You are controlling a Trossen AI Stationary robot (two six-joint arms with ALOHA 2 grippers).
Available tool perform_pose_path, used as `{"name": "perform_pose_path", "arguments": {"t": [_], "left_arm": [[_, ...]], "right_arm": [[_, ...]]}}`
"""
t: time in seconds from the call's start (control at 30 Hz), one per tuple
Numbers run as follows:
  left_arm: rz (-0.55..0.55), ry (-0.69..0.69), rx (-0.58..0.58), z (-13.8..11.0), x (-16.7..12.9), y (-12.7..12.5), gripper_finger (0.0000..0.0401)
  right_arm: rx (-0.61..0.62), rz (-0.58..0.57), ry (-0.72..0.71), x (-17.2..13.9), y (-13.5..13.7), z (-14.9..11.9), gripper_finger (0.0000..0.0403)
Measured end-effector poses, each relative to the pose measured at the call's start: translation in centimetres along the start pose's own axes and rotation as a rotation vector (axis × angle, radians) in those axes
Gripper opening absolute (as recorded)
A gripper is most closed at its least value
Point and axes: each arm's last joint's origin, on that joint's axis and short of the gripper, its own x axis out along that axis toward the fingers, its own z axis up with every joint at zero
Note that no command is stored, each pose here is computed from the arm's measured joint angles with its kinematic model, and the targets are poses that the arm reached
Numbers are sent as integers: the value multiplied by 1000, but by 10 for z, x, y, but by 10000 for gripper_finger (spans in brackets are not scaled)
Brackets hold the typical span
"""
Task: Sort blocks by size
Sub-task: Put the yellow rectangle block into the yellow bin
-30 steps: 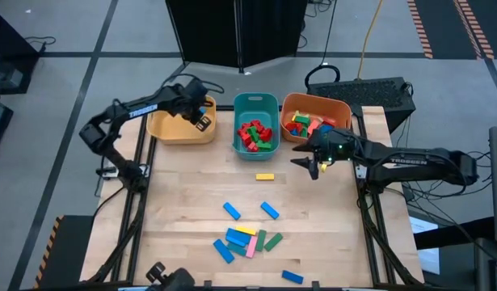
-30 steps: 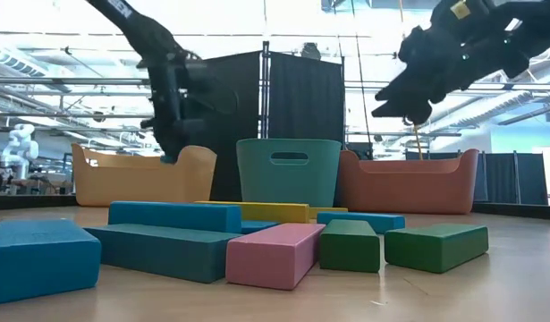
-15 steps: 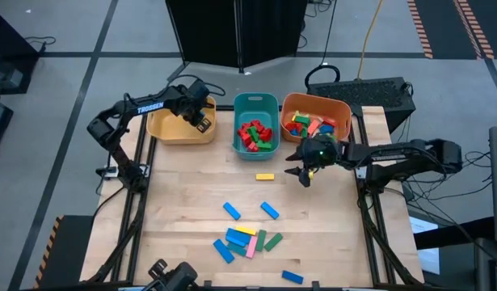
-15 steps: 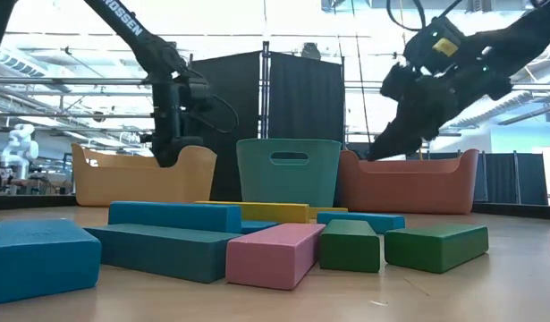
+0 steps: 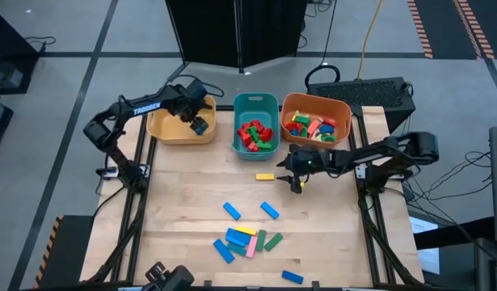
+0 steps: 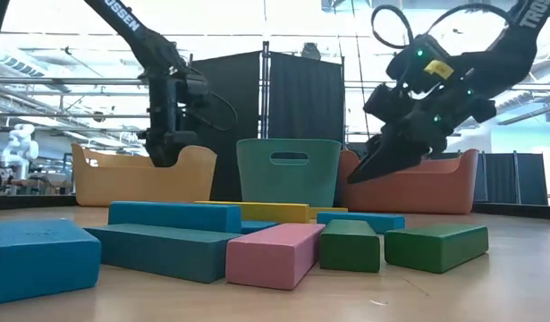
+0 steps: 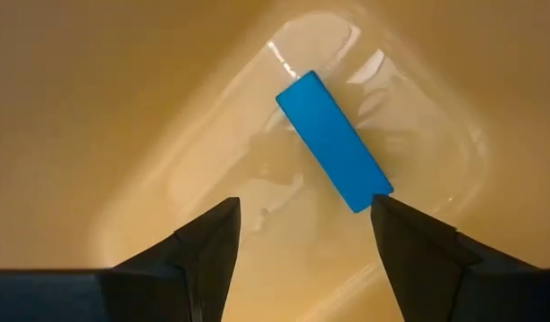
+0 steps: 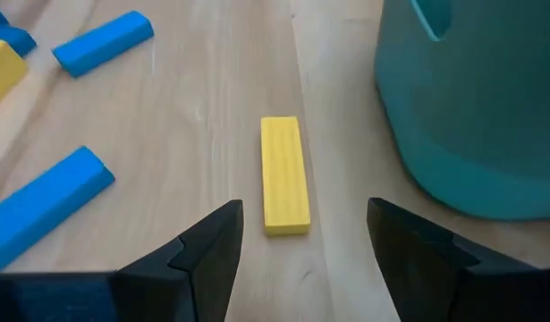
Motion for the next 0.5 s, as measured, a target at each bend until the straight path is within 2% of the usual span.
{"name": "perform_pose_path", "arguments": {"t": [0.5], "left_arm": [[12, -201, 62, -12, -60, -14, 239]], "right_arm": [[-17, 3, 4, 21, 0, -12, 226]]}}
